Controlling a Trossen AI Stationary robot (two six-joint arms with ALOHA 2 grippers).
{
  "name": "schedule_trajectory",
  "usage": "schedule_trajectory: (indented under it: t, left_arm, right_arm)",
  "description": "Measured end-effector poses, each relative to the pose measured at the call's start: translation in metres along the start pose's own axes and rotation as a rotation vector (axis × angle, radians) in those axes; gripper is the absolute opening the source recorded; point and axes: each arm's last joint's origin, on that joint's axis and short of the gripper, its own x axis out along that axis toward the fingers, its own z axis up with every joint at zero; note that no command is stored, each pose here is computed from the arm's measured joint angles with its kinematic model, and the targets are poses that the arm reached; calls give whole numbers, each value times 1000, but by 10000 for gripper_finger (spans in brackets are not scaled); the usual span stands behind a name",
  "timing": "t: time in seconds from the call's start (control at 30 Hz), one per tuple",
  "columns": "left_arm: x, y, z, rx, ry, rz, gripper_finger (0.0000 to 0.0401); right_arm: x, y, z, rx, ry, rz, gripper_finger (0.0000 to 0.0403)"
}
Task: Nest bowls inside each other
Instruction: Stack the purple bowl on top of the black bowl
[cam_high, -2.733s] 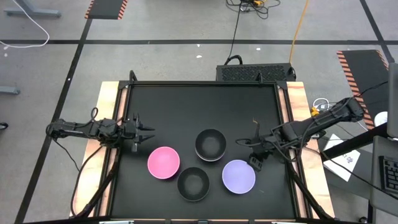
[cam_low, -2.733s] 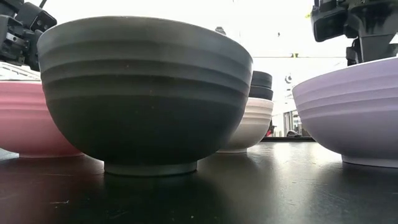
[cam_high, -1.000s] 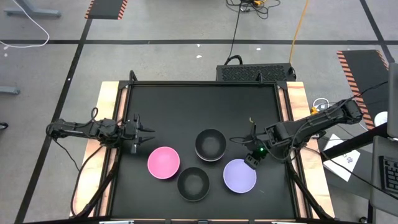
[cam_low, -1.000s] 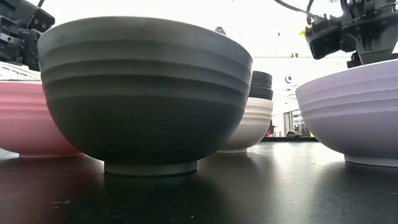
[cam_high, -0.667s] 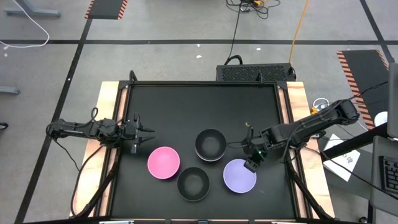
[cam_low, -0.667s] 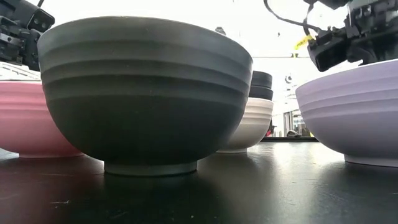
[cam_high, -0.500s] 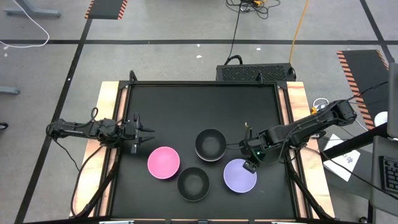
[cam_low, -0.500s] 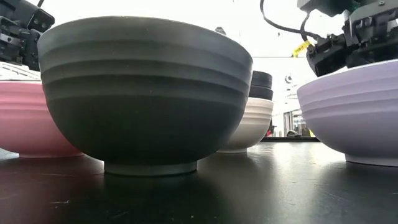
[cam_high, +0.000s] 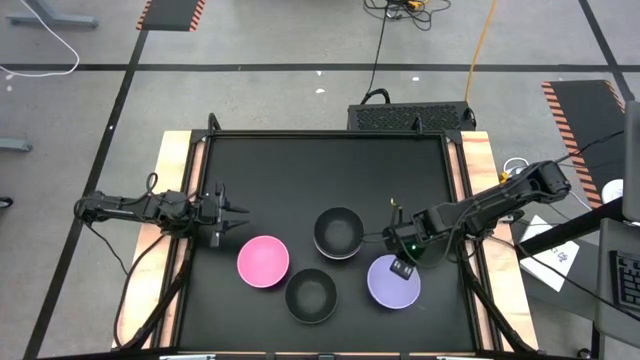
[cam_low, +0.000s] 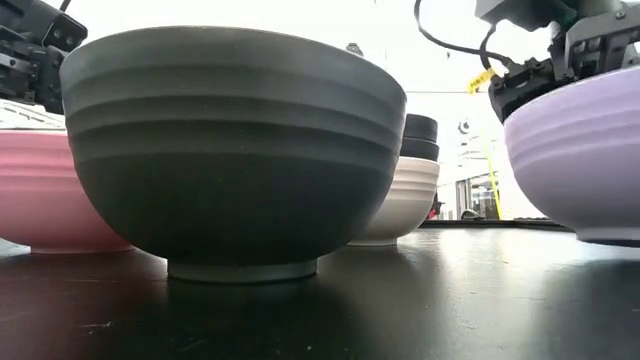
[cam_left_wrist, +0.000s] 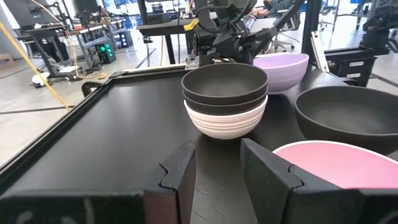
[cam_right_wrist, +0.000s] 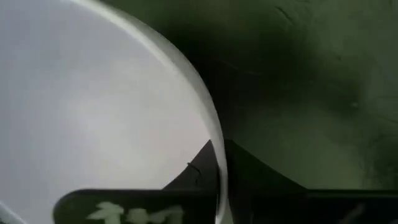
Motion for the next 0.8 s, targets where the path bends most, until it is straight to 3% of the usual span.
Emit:
schedule_trajectory:
  t: [0.2,0.5,0.67,0.8]
  left_arm:
    - [0,0,0,0,0,-13,129]
    - [0,-1,0,1,0,-18,129]
    - [0,-1,0,5,-1,-18,129]
    - [0,-1,0,7,0,-19,129]
  right_arm:
    - [-1,7,5,-57,-61,69,4]
    - [-26,20,12,-203,-322,207,2]
    - [-58,16,19,-247,-475,187,1]
    - [-88,11,29,-255,-504,106,1]
